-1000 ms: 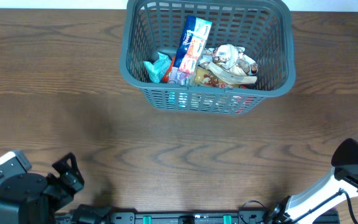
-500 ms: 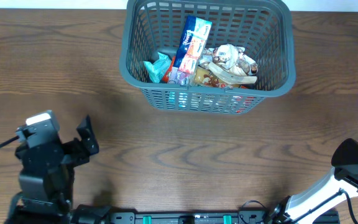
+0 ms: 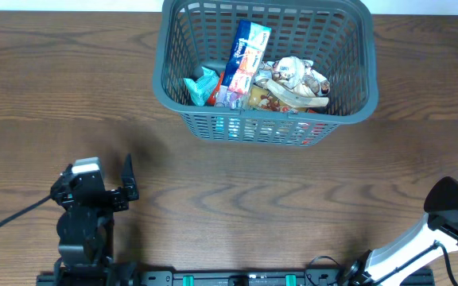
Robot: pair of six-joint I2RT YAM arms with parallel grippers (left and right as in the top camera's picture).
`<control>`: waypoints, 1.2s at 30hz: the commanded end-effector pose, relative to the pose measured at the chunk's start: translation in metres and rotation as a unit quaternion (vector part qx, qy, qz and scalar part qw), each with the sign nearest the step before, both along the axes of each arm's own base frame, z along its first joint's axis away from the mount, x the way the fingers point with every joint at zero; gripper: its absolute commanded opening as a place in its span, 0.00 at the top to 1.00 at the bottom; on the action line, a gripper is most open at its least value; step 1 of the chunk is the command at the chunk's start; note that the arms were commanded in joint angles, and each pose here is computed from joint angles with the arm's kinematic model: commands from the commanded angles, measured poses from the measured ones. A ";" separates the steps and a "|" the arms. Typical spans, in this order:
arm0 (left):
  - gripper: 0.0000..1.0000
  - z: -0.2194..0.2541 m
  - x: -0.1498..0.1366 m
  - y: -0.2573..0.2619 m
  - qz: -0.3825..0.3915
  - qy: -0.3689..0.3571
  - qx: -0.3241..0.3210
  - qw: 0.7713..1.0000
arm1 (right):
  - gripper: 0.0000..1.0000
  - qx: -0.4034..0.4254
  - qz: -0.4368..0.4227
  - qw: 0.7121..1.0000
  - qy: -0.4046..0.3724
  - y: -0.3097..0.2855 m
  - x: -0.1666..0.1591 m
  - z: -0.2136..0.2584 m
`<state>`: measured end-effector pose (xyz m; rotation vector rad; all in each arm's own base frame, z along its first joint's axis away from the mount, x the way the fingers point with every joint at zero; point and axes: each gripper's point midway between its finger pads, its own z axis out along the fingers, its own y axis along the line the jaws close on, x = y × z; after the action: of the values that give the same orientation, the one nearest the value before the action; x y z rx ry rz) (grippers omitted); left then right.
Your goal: Pack container
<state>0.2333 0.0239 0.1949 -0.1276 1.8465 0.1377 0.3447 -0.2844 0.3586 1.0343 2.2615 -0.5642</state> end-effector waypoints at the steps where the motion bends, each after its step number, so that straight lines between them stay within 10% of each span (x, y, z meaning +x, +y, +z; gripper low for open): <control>1: 0.01 -0.003 0.001 0.003 -0.007 -0.024 0.025 0.999 | 0.01 0.005 -0.008 1.000 0.004 -0.004 -0.001 -0.005; 36: 0.01 -0.074 -0.008 0.009 -0.013 0.024 0.021 0.999 | 0.01 0.005 -0.008 1.000 0.004 -0.004 -0.001 -0.005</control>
<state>0.2269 0.0373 0.1339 -0.1041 1.8483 0.1740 0.3447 -0.2844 0.3585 1.0343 2.2618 -0.5642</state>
